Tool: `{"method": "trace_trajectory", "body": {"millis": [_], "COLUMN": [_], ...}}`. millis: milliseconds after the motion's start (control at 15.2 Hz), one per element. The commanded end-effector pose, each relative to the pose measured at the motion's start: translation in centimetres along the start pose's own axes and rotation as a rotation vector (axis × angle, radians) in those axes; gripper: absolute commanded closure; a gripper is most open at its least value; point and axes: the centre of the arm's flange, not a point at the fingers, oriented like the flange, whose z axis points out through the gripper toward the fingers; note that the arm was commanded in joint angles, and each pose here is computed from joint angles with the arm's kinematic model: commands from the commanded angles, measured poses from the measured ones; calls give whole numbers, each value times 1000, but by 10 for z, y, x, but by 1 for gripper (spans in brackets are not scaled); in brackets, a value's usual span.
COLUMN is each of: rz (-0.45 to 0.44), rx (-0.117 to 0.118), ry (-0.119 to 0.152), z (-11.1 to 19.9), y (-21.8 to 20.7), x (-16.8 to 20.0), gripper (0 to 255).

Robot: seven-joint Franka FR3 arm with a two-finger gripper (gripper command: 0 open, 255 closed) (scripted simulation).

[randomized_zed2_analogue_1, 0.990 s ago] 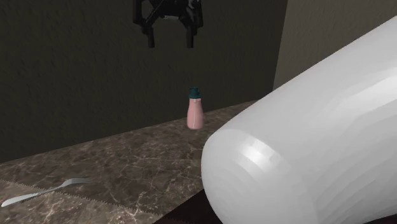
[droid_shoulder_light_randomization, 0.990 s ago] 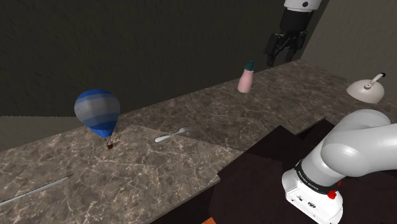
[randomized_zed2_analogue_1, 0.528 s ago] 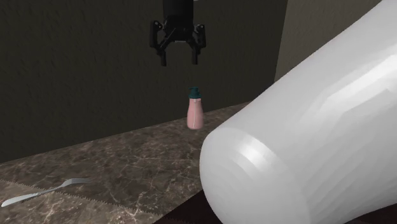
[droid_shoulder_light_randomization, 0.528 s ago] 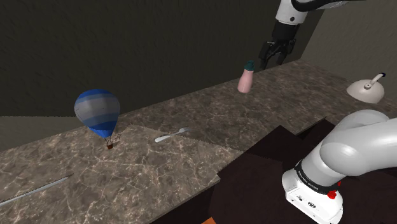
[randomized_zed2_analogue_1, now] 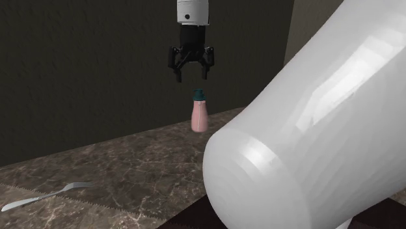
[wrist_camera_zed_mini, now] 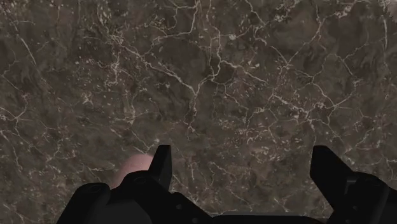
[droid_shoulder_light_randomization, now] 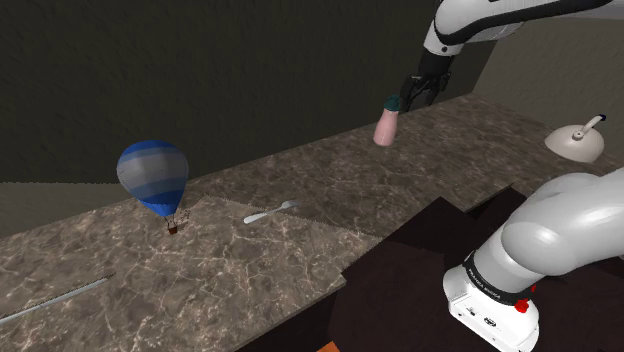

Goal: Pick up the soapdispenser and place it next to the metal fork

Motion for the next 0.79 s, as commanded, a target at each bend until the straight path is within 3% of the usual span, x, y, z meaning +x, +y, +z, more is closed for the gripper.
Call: {"method": "trace_trajectory", "body": {"millis": [0,726], "rz": [1,8], "rx": [-3,-13], "ry": [17,100], "z": [16,89], "y": [15,94], "x": [15,99], "gripper": [0,0]}}
